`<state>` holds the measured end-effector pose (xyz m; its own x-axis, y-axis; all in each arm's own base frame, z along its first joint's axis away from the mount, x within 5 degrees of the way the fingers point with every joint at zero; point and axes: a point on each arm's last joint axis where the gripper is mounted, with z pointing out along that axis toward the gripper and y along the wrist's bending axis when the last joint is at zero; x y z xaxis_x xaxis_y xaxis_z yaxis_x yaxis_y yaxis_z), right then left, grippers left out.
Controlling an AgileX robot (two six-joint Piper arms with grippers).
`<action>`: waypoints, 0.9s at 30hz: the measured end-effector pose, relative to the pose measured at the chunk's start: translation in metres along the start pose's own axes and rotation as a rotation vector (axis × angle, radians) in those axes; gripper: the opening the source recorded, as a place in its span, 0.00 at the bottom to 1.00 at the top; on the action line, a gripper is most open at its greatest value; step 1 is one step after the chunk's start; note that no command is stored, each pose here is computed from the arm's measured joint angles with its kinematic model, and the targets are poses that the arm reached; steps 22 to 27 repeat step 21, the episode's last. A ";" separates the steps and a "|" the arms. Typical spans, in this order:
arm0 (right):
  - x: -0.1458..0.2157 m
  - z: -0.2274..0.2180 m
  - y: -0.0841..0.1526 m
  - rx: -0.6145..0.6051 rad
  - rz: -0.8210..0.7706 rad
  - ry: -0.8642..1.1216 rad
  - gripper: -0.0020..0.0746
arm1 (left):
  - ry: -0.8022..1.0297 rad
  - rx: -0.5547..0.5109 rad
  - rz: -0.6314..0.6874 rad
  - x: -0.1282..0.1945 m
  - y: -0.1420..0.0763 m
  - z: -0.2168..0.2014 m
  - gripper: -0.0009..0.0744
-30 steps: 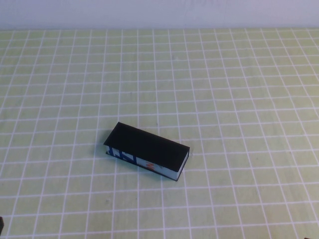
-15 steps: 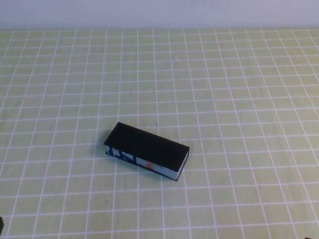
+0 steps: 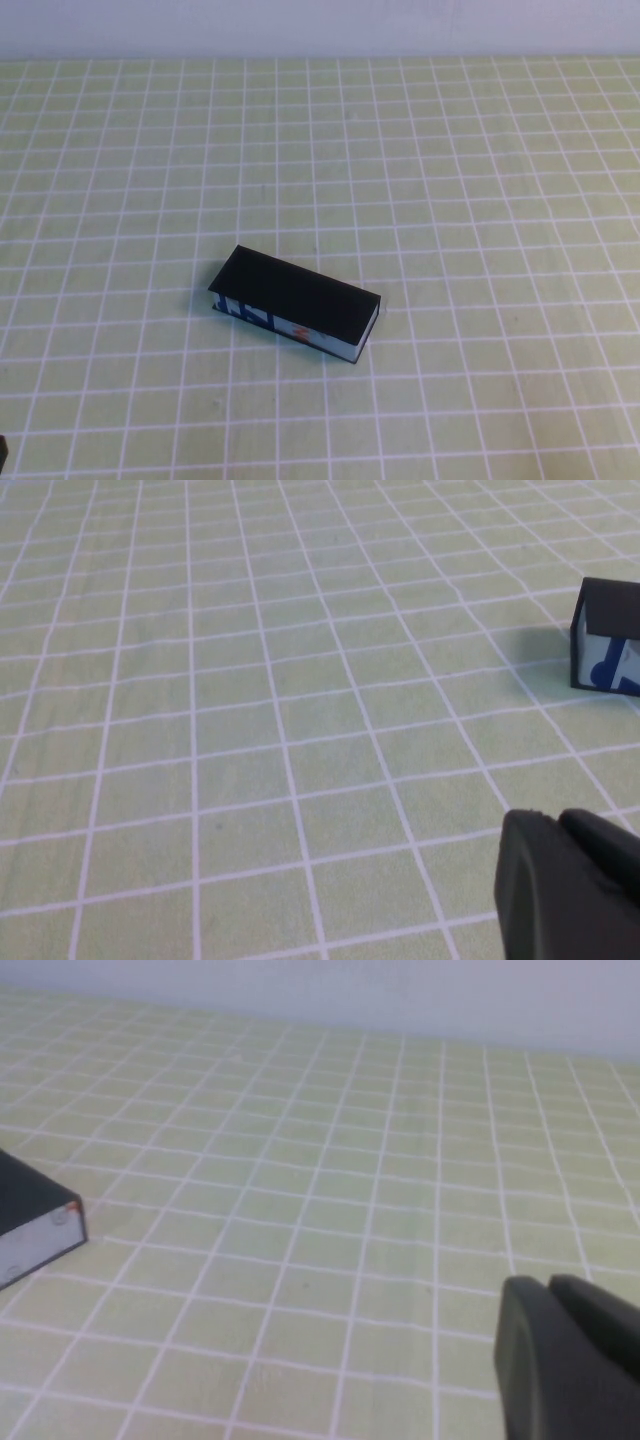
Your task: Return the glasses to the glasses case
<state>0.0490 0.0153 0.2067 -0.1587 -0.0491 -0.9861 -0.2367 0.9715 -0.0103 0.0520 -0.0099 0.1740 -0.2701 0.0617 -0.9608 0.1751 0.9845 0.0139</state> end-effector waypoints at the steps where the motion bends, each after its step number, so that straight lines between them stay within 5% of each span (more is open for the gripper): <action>1: 0.006 0.002 -0.002 0.023 0.026 0.007 0.00 | 0.000 0.000 0.000 0.000 0.000 0.000 0.01; 8: 0.032 0.008 -0.005 0.065 0.086 0.094 0.00 | 0.000 0.000 0.000 0.000 0.000 0.000 0.01; 27: 0.033 0.008 -0.004 0.063 0.098 0.111 0.00 | 0.000 0.000 0.000 0.000 0.000 0.000 0.01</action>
